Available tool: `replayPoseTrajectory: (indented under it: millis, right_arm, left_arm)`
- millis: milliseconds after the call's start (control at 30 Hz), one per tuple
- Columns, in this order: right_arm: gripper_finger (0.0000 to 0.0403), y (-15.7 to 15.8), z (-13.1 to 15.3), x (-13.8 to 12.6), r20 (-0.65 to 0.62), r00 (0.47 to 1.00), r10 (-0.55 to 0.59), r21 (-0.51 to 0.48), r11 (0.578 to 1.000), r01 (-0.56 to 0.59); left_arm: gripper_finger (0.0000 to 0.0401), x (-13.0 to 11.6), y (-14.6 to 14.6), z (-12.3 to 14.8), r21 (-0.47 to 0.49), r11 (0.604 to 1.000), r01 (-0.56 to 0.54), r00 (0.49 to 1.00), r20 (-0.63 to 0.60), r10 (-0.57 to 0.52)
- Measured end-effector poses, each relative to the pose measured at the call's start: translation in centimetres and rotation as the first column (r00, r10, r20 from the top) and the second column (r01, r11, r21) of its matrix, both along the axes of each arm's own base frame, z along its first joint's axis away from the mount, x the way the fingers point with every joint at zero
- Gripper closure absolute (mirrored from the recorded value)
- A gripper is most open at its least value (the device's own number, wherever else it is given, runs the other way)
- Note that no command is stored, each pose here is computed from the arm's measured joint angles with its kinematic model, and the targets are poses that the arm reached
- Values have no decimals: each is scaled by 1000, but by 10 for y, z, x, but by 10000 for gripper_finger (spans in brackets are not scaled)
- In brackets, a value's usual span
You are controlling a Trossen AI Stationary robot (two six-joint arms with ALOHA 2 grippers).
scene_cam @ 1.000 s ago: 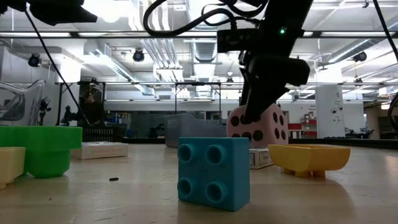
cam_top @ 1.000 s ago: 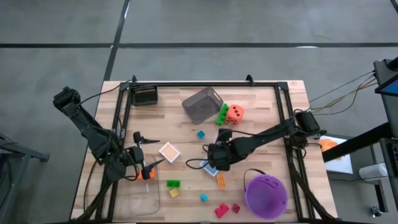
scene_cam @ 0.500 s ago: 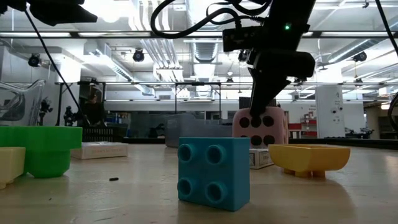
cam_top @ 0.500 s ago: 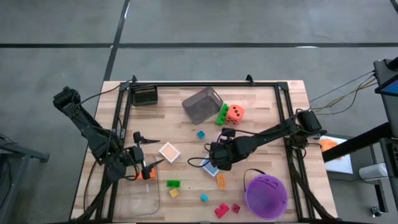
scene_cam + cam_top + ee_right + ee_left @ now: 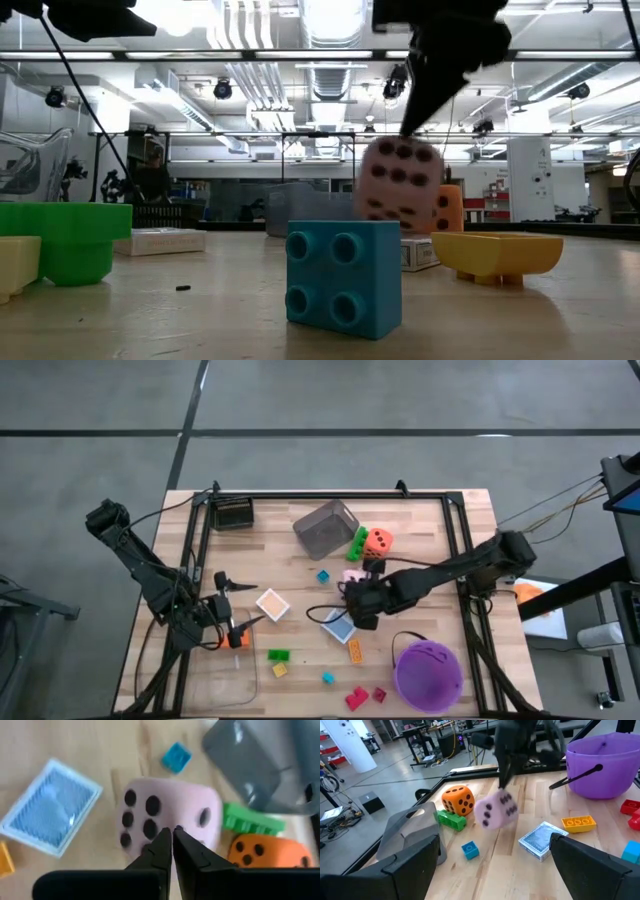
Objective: Pick & Place Toys
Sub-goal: Put the pink dice on the gray bin, then put the orange dice into the gray bin
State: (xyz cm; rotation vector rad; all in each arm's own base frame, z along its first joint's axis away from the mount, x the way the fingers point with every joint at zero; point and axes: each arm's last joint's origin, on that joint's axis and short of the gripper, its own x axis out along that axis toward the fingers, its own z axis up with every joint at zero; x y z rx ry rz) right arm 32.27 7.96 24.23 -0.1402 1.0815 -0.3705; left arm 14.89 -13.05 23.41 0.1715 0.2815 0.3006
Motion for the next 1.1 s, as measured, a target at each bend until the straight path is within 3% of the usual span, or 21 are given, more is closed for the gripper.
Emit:
replayPoseTrajectory:
  millis: [233,467,767,967,1100]
  right_arm:
    - [387,-6,41,-11,201,979,23,-44,999,-14]
    - [385,-8,49,-12,355,930,94,7,995,-103]
    - [368,-43,28,-14,246,969,16,63,998,-32]
    - [302,-72,20,-30,7,999,-38,-59,998,39]
    - [292,-86,18,-36,-44,992,-119,-57,992,117]
  left_arm:
    - [27,0,0,0,-6,1000,-1,1000,2,1]
    - [27,0,0,-1,-8,1000,-2,1000,-1,2]
    - [27,0,0,-2,-6,1000,-1,1000,-5,1]
    - [27,0,0,-2,-5,1000,-1,1000,-5,1]
    - [27,0,0,-2,-6,1000,-1,1000,-5,1]
